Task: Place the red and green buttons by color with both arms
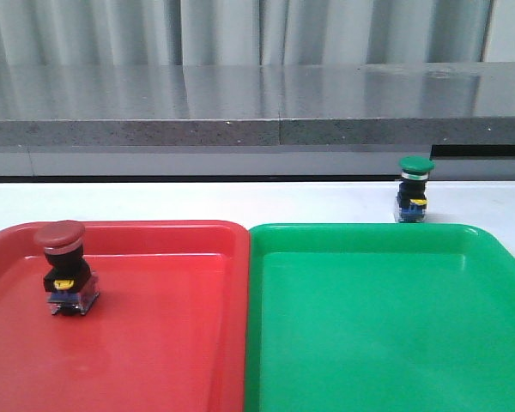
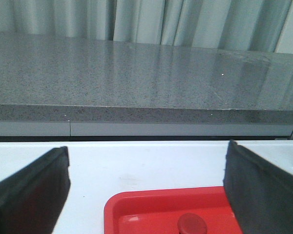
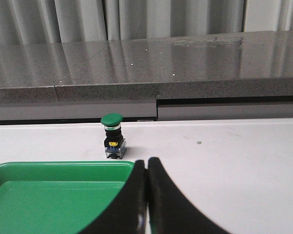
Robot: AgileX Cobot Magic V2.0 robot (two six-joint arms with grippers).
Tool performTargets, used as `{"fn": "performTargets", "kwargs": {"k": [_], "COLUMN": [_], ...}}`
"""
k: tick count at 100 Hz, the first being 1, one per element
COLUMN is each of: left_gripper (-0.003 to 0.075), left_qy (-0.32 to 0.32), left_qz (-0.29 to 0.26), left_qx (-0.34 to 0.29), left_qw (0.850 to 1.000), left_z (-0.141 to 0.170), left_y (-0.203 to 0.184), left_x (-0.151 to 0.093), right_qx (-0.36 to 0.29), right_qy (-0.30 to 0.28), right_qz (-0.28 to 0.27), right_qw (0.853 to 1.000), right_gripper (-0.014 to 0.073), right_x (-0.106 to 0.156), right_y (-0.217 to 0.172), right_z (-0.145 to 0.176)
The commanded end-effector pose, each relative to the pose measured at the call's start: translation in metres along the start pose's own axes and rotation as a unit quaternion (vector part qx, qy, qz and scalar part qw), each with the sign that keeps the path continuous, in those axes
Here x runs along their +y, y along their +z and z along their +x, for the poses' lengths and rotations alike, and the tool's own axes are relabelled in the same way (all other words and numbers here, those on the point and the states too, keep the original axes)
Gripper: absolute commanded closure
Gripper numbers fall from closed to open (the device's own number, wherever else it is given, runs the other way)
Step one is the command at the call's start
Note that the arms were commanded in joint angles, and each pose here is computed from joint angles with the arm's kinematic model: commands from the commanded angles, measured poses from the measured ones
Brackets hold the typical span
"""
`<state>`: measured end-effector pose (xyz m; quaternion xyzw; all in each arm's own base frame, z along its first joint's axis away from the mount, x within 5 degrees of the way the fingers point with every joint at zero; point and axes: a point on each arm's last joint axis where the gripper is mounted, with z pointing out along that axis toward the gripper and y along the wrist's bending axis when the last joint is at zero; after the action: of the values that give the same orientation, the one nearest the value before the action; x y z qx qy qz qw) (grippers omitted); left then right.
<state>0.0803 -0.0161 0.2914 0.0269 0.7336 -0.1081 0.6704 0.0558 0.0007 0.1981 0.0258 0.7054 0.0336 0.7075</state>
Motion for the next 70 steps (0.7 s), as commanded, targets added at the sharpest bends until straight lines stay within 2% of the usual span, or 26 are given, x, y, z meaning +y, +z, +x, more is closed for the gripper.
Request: {"fn": "performTargets", "kwargs": {"k": [1,7,25,70], "left_gripper": [0.024,0.0344,0.0742,0.0739], "left_qy": [-0.005,-0.005,-0.003,-0.003], "left_qz": [0.004,0.004,0.004,0.004], "left_qx": [-0.063,-0.062,-0.065,-0.065], "left_qw": [0.998,0.998,0.998,0.998], "left_z": [-0.0137,-0.0131,-0.0136,-0.0136], "left_y": [-0.0055,-0.0057,-0.0058,-0.0058], "left_x": [-0.0011,-0.001,-0.001,-0.001], "right_qx": [-0.053,-0.053,-0.053,-0.053], "right_qy": [-0.008,-0.008,-0.008,-0.008], "right_qz": [-0.004,-0.004,-0.004,-0.004], "right_qw": [0.999,0.999,0.999,0.999], "right_gripper": [0.0656,0.0656,0.0656,0.0656], "right_x": [0.0011,0.0011,0.0011,0.0011], "right_y": [-0.0016,-0.0016,-0.0016,-0.0016], "right_z": [-0.0132,-0.0132,-0.0132,-0.0132]}}
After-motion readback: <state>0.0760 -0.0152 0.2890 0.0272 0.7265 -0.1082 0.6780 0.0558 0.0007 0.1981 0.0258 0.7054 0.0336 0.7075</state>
